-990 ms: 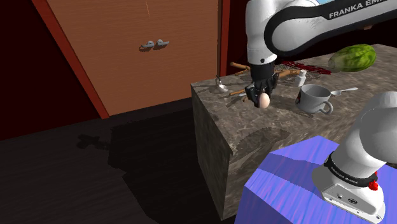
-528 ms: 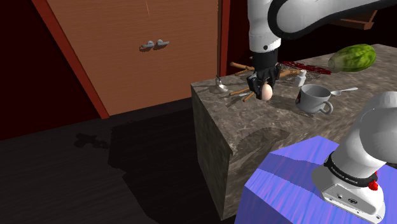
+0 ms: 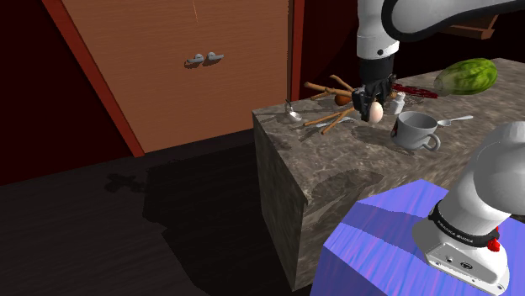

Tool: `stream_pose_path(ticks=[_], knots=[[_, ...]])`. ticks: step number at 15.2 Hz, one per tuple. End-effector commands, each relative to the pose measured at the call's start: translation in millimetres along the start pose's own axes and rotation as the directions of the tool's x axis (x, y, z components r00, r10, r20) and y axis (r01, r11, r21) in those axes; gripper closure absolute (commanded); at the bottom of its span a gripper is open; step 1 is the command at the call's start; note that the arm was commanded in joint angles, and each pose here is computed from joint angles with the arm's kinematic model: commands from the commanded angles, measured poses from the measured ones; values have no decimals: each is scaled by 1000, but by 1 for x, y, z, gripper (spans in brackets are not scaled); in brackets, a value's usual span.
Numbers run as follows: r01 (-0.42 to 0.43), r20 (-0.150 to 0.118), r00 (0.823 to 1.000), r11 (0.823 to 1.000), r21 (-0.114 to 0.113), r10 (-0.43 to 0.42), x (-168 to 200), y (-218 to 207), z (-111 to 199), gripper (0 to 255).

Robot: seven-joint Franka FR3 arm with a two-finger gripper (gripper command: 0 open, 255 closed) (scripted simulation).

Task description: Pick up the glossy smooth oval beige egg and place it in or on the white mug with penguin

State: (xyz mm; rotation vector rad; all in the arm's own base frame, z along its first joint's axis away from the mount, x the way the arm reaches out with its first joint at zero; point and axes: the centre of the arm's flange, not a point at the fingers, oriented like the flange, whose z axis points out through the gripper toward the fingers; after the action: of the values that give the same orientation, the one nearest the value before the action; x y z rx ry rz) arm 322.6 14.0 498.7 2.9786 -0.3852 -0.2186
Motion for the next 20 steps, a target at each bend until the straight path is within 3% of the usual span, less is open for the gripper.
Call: stream_pose_path(ticks=[1,18,20], knots=[[2,1,1000,1000,0,-2,-4,28,5,255],[2,1,1000,1000,0,-2,-36,252,41,255],[2,1,1000,1000,0,-2,-34,251,51,255]])
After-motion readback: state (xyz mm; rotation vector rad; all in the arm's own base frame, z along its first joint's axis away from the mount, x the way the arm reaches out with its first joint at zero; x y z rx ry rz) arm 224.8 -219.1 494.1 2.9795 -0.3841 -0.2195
